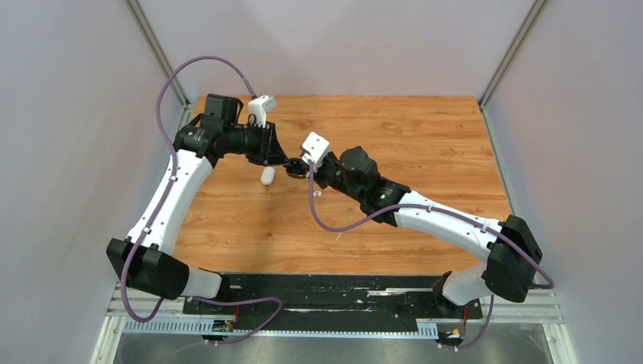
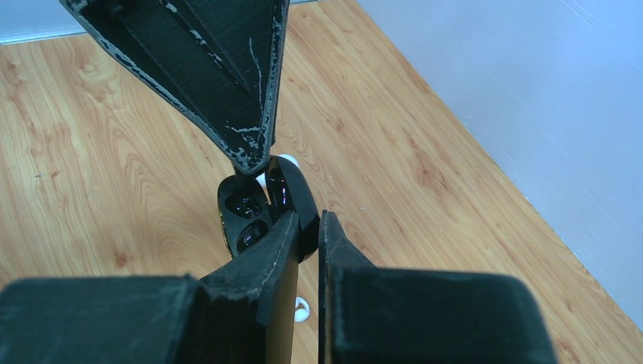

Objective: Insert the wireless bluetooth earbuds into the charging case
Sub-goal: Adjust the earbud with the charging case.

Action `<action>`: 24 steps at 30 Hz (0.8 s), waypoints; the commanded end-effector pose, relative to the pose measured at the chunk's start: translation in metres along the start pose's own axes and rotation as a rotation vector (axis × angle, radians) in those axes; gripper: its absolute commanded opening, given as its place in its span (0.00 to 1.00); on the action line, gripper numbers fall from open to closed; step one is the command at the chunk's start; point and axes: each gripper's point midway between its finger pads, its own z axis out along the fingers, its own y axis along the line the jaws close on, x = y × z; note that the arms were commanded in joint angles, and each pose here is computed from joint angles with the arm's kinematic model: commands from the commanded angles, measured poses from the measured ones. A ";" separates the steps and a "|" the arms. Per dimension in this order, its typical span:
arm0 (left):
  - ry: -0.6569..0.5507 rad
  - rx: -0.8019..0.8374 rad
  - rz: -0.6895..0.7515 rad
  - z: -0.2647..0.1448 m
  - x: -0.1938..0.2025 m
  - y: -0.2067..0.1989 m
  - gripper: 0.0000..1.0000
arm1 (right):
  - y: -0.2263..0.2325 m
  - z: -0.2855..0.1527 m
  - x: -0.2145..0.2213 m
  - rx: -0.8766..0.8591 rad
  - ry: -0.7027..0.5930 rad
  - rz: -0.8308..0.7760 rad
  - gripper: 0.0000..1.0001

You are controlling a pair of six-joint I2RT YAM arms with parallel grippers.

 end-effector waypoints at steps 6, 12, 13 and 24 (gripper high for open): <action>0.019 0.000 0.047 -0.009 0.002 -0.007 0.31 | -0.008 0.002 -0.019 0.023 -0.056 0.025 0.00; 0.020 0.013 0.044 -0.009 0.003 -0.009 0.31 | -0.008 0.001 -0.018 0.022 -0.054 0.028 0.00; 0.021 0.016 0.044 -0.009 0.004 -0.009 0.31 | -0.008 0.001 -0.018 0.021 -0.055 0.029 0.00; 0.048 0.058 0.093 -0.008 0.009 -0.025 0.31 | -0.007 0.003 -0.017 0.014 -0.053 0.033 0.00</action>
